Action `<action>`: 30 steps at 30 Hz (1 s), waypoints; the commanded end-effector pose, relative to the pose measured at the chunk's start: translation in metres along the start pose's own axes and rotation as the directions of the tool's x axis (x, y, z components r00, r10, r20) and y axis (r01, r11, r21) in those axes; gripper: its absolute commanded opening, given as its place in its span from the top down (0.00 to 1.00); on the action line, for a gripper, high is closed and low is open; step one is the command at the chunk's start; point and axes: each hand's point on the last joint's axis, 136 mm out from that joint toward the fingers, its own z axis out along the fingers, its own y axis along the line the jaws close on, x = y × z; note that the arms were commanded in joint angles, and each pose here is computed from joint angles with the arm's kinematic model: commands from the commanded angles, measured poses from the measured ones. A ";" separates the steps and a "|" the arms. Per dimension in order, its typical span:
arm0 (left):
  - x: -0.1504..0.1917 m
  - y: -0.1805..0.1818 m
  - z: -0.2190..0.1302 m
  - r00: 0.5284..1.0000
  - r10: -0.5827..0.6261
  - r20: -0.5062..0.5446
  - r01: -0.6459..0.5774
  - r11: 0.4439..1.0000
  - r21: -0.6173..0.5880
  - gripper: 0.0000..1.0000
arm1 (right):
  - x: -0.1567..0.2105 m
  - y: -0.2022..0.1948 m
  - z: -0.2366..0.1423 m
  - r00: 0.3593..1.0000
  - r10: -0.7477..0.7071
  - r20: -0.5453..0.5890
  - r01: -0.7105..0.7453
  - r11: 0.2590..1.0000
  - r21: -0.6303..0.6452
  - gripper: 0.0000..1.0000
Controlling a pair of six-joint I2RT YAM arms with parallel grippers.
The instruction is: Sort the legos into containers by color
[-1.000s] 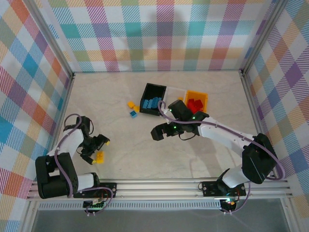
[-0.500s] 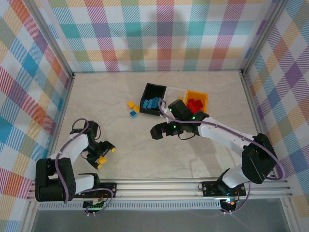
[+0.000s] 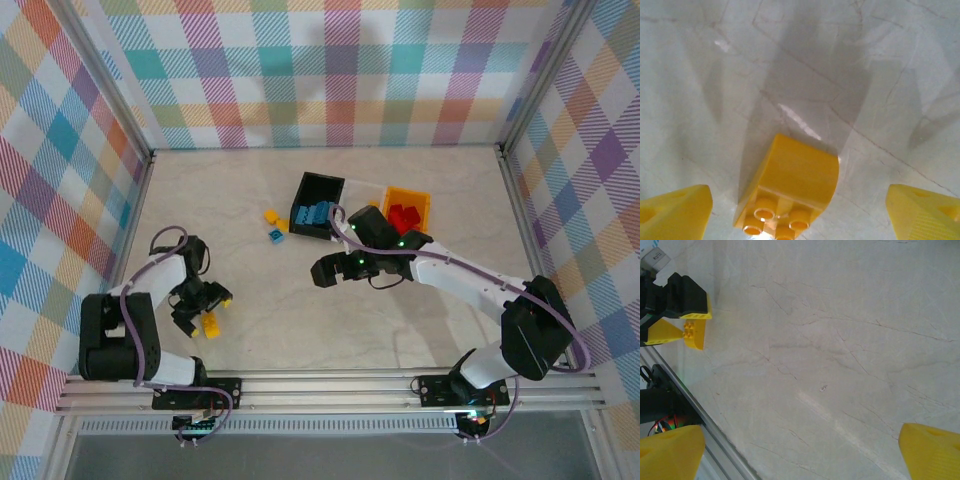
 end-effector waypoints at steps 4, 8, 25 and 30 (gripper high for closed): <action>0.008 0.003 0.011 0.998 0.041 -0.046 -0.042 0.999 -0.021 0.24 | 0.001 -0.002 0.000 1.000 -0.003 0.001 0.003 1.000 0.008 0.01; 0.013 0.006 0.017 0.997 0.041 -0.068 -0.043 0.999 -0.029 0.36 | 0.001 -0.003 0.001 1.000 0.001 0.001 -0.001 1.000 0.009 0.01; 0.016 -0.034 -0.017 0.997 0.045 -0.068 -0.035 0.988 0.147 0.66 | -0.031 -0.013 -0.048 0.988 -0.036 0.149 0.021 0.995 0.096 0.00; 0.023 -0.107 -0.056 0.995 0.084 -0.053 -0.060 0.935 0.350 0.65 | -0.052 -0.040 -0.108 0.946 0.018 0.324 -0.076 0.983 0.168 0.00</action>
